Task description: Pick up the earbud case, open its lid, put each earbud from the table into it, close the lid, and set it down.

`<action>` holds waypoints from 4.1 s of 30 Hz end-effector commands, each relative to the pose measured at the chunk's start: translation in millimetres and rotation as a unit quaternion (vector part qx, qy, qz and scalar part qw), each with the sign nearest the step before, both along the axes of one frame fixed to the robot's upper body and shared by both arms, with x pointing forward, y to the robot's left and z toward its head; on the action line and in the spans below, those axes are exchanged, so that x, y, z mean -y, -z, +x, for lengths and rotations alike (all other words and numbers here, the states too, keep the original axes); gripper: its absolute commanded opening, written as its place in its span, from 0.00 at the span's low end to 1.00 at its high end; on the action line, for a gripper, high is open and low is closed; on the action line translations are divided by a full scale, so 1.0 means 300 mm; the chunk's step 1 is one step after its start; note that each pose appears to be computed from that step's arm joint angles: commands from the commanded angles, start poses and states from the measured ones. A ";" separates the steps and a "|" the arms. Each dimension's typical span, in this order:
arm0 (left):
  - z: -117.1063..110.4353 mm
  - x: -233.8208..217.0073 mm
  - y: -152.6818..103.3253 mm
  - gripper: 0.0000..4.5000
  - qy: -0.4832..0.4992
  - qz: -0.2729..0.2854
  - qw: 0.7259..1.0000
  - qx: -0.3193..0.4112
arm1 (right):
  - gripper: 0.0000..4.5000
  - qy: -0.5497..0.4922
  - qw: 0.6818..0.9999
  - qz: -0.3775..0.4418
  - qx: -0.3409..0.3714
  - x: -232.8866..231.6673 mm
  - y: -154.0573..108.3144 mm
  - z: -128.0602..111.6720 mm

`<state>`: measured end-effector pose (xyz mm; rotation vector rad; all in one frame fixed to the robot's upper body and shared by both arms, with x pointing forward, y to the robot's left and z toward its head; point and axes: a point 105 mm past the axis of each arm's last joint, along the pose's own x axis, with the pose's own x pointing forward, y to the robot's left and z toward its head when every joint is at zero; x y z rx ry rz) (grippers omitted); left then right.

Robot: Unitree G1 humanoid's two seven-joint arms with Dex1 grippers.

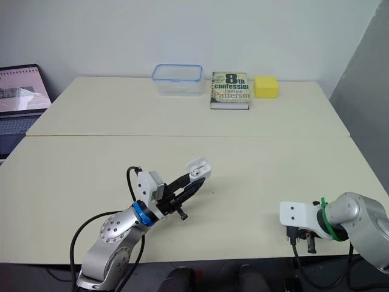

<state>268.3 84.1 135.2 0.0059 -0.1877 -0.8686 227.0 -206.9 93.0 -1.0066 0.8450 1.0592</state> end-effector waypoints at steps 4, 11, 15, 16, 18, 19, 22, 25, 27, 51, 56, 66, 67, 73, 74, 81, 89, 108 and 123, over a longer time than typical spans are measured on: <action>0.009 0.010 -0.045 0.17 0.008 -0.014 0.999 0.032 | 0.08 -0.020 0.980 0.124 0.157 -0.125 -0.207 0.145; 0.022 0.029 -0.079 0.17 0.014 -0.028 0.998 0.052 | 0.08 -0.042 0.843 0.452 0.289 -0.388 -0.469 0.194; 0.026 0.044 -0.098 0.17 0.018 -0.035 0.997 0.062 | 0.08 -0.018 0.777 0.562 0.284 -0.477 -0.528 0.169; 0.026 0.047 -0.101 0.17 0.020 -0.037 0.997 0.064 | 0.08 -0.015 0.769 0.574 0.281 -0.494 -0.526 0.165; 0.028 0.053 -0.105 0.17 0.022 -0.038 0.997 0.066 | 0.08 -0.011 0.763 0.583 0.278 -0.516 -0.517 0.163; 0.029 0.055 -0.107 0.17 0.023 -0.039 0.997 0.067 | 0.08 -0.007 0.761 0.587 0.277 -0.524 -0.512 0.164; 0.032 0.059 -0.112 0.17 0.024 -0.042 0.996 0.069 | 0.08 0.007 0.754 0.597 0.273 -0.538 -0.500 0.172; 0.034 0.061 -0.121 0.17 0.024 -0.044 0.996 0.073 | 0.08 0.011 0.754 0.597 0.273 -0.545 -0.493 0.175; 0.036 0.061 -0.126 0.17 0.023 -0.046 0.996 0.076 | 0.08 0.007 0.759 0.589 0.278 -0.550 -0.483 0.173; 0.036 0.062 -0.135 0.17 0.029 -0.045 0.995 0.079 | 0.08 0.000 0.778 0.537 0.328 -0.541 -0.366 0.184; 0.034 0.063 -0.136 0.17 0.029 -0.046 0.995 0.080 | 0.08 -0.006 0.788 0.524 0.324 -0.549 -0.344 0.182; 0.033 0.061 -0.130 0.17 0.031 -0.043 0.996 0.078 | 0.63 0.002 0.788 0.538 0.300 -0.516 -0.361 0.156; 0.036 0.061 -0.128 0.17 0.032 -0.043 0.996 0.076 | 0.64 0.001 0.787 0.538 0.303 -0.502 -0.372 0.149; 0.063 0.066 -0.092 0.17 0.060 -0.047 0.997 0.031 | 0.64 0.012 0.790 0.519 0.326 -0.375 -0.432 0.105; 0.061 0.073 -0.083 0.17 0.078 -0.046 0.996 0.019 | 0.64 0.017 0.792 0.513 0.330 -0.352 -0.442 0.102; -0.013 0.165 -0.078 0.17 0.251 -0.028 0.967 -0.016 | 0.55 0.049 0.842 0.443 0.305 -0.201 -0.445 0.148; -0.070 0.228 -0.116 0.17 0.375 -0.018 0.926 -0.029 | 0.00 -0.028 0.908 0.387 0.157 -0.197 -0.409 0.167; -0.062 0.229 -0.089 0.17 0.385 -0.003 0.921 -0.051 | 0.00 -0.147 0.901 0.409 0.005 -0.309 -0.446 0.037; 0.027 0.211 0.040 0.17 0.290 -0.007 0.910 -0.297 | 0.00 -0.068 0.922 0.357 0.131 -0.234 -0.380 0.151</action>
